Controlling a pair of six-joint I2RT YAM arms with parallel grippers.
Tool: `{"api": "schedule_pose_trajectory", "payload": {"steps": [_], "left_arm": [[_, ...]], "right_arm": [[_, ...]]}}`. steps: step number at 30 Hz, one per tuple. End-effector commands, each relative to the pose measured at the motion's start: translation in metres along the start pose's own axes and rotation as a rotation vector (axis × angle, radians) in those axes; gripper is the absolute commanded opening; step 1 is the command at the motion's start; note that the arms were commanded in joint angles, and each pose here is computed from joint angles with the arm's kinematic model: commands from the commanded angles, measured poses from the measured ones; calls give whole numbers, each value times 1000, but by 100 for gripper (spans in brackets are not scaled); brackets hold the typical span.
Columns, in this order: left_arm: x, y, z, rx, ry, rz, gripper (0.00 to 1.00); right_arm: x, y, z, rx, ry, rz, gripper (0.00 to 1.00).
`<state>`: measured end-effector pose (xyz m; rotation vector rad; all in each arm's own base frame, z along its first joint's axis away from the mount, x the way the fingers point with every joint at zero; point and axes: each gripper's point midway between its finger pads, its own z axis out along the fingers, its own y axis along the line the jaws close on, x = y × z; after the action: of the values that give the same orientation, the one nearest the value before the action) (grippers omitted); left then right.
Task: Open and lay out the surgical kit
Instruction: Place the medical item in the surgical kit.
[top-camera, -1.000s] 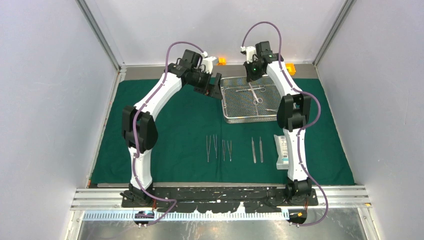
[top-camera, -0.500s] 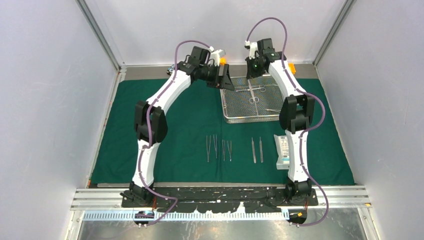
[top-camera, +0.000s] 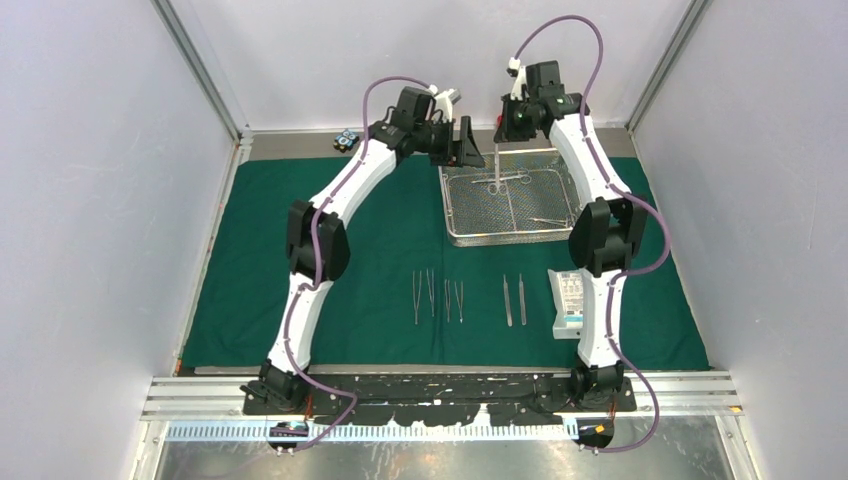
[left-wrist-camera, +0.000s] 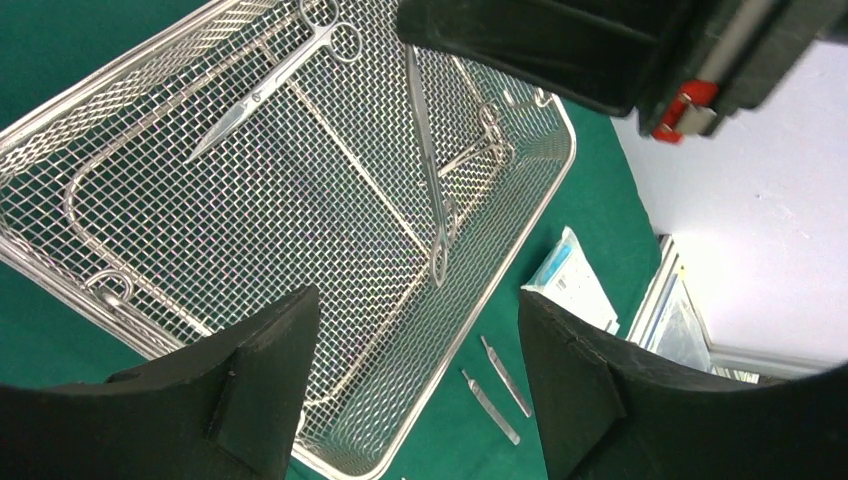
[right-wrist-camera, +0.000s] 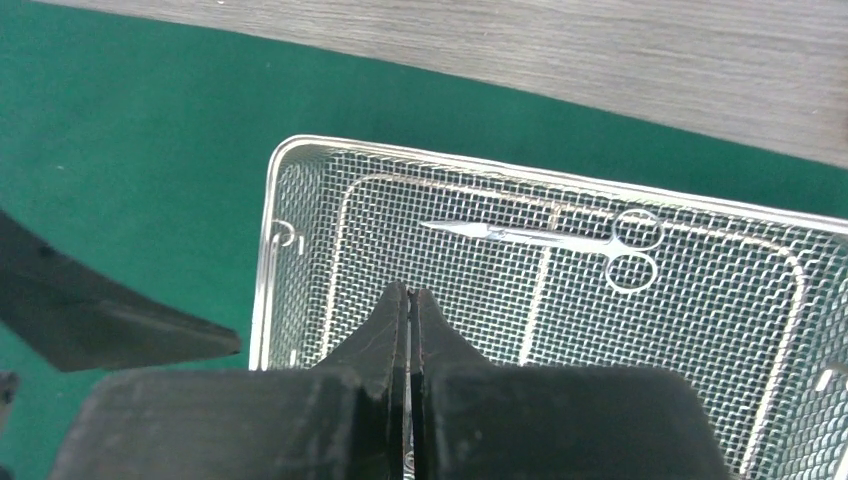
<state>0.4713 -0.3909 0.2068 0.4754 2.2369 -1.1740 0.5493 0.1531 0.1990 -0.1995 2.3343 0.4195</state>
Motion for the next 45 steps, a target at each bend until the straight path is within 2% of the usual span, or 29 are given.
{"api": "schedule_pose_trajectory", "payload": {"steps": [1, 12, 20, 36, 45], "left_arm": [[-20, -7, 9, 16, -69, 7, 74], [-18, 0, 30, 16, -75, 8, 73], [-12, -10, 40, 46, -66, -6, 65], [-7, -17, 43, 85, -50, -15, 39], [-2, -13, 49, 97, -37, -27, 8]], "right_arm": [[-23, 26, -33, -65, -80, 82, 1], [-16, 48, -44, -116, -81, 131, 0], [-11, 54, -45, -139, -73, 142, 1], [-6, 53, -41, -138, -63, 144, 1], [-4, 53, -42, -136, -60, 141, 0]]}}
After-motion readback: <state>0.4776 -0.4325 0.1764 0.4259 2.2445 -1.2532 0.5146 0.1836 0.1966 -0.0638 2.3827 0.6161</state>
